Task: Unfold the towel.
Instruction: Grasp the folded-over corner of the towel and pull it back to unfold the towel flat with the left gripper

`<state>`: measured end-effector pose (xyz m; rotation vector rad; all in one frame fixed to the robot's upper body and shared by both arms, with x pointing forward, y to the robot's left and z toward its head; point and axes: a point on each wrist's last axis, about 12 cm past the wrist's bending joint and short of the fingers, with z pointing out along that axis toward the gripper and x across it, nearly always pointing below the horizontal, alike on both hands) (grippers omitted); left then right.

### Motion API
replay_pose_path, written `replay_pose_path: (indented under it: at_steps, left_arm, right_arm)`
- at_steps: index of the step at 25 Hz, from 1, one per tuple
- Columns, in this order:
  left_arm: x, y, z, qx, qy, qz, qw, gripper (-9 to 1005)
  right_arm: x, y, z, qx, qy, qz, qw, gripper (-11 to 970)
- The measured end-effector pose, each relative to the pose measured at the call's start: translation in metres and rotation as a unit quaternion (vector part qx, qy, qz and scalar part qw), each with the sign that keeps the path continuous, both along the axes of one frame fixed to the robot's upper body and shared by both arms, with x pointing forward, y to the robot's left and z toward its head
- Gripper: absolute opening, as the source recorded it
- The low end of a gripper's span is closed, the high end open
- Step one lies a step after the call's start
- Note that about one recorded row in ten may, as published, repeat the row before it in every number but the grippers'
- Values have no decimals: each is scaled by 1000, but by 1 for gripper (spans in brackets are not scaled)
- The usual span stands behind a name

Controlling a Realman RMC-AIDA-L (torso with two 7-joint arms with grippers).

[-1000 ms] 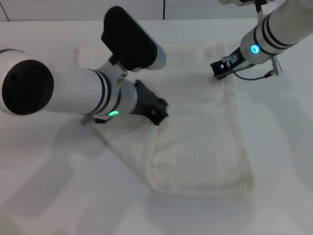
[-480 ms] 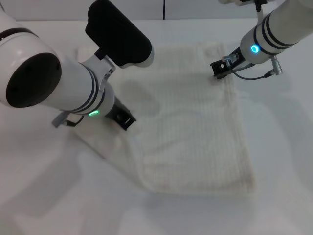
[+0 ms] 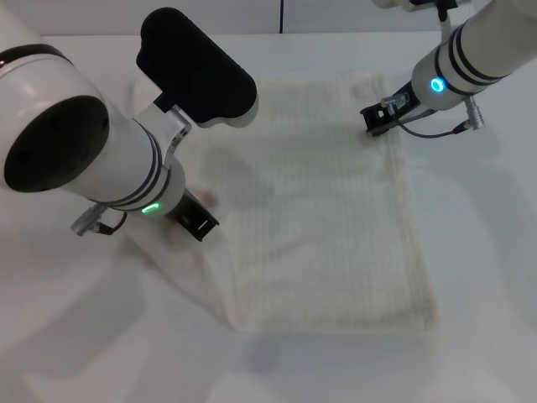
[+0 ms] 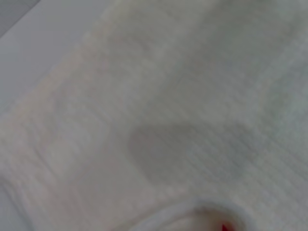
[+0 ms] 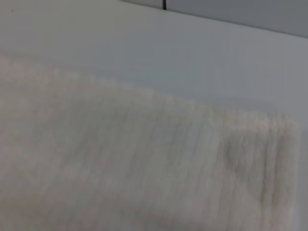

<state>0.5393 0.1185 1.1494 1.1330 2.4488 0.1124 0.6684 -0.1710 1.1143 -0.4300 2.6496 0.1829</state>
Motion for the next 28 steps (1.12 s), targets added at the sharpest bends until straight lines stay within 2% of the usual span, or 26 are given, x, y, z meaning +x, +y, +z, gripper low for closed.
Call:
replay_pose_path:
  at_steps: [4, 13, 16, 28]
  left_arm:
    - [8, 7, 2, -15, -11, 19, 1000, 4]
    - [24, 39, 6, -51, -29, 81, 995, 7]
    - [23, 41, 7, -53, -27, 88, 994, 8]
    - [-2, 41, 11, -63, -8, 101, 993, 12]
  right_arm:
    - [0, 0, 0, -2, -1, 4, 1000, -1]
    - [0, -1, 1, -1, 0, 5, 1000, 0]
    - [0, -1, 0, -2, 0, 6, 1000, 0]
    - [1, 1, 1, -3, -3, 7, 1000, 0]
